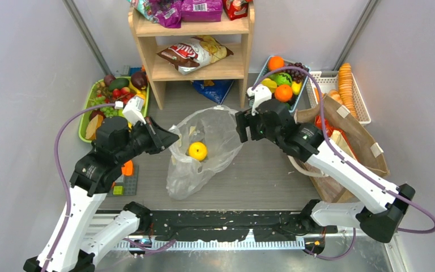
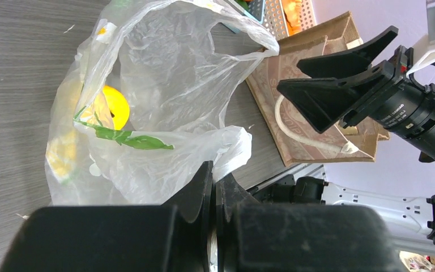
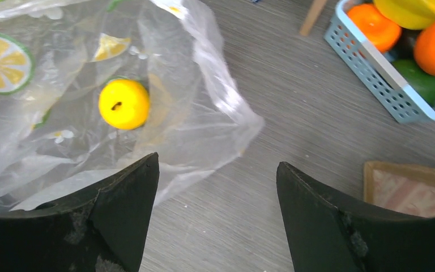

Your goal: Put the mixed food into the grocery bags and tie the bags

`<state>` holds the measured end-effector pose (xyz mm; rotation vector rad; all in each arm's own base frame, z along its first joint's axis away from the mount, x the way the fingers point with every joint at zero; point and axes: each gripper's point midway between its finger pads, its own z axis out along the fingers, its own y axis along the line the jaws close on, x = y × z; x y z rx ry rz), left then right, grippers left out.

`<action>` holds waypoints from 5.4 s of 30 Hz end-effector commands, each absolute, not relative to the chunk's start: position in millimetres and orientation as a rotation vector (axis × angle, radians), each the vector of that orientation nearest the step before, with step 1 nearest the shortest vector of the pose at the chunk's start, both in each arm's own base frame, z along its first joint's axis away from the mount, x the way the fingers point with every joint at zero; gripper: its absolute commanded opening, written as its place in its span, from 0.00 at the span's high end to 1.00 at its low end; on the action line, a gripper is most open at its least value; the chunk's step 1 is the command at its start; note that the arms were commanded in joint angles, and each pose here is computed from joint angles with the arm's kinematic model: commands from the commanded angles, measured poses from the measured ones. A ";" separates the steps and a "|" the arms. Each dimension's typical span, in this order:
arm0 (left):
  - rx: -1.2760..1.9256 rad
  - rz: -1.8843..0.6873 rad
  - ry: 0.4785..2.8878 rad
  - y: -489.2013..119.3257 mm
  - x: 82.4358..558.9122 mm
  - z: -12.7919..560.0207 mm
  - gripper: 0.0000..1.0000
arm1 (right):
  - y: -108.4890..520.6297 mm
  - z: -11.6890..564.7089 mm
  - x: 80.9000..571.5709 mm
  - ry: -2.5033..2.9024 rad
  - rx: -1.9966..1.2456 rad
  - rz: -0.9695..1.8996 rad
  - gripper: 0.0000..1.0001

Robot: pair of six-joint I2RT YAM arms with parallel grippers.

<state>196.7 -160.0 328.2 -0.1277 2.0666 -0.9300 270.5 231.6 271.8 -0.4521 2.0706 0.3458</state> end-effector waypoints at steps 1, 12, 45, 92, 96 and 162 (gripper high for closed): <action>-0.111 -0.924 1.999 -157.2 200.0 341.9 1.00 | 204.7 265.5 277.3 2.093 -0.436 0.270 0.17; -0.102 -0.824 1.987 -141.8 197.9 345.9 1.00 | 251.3 249.6 317.9 2.021 -0.589 0.397 0.42; -0.165 -0.167 1.797 -45.8 234.2 424.7 1.00 | 216.2 375.0 313.2 1.850 -0.406 0.400 0.95; -0.163 0.012 1.867 -50.5 293.8 341.7 1.00 | 134.8 399.5 391.4 1.797 -0.159 0.823 0.13; -0.173 -0.022 1.827 -50.6 290.0 346.2 1.00 | 91.1 378.4 421.9 1.895 0.022 0.571 0.13; -0.007 -0.249 1.777 -88.3 280.8 346.9 1.00 | 283.5 420.4 301.1 1.689 -0.697 0.631 0.63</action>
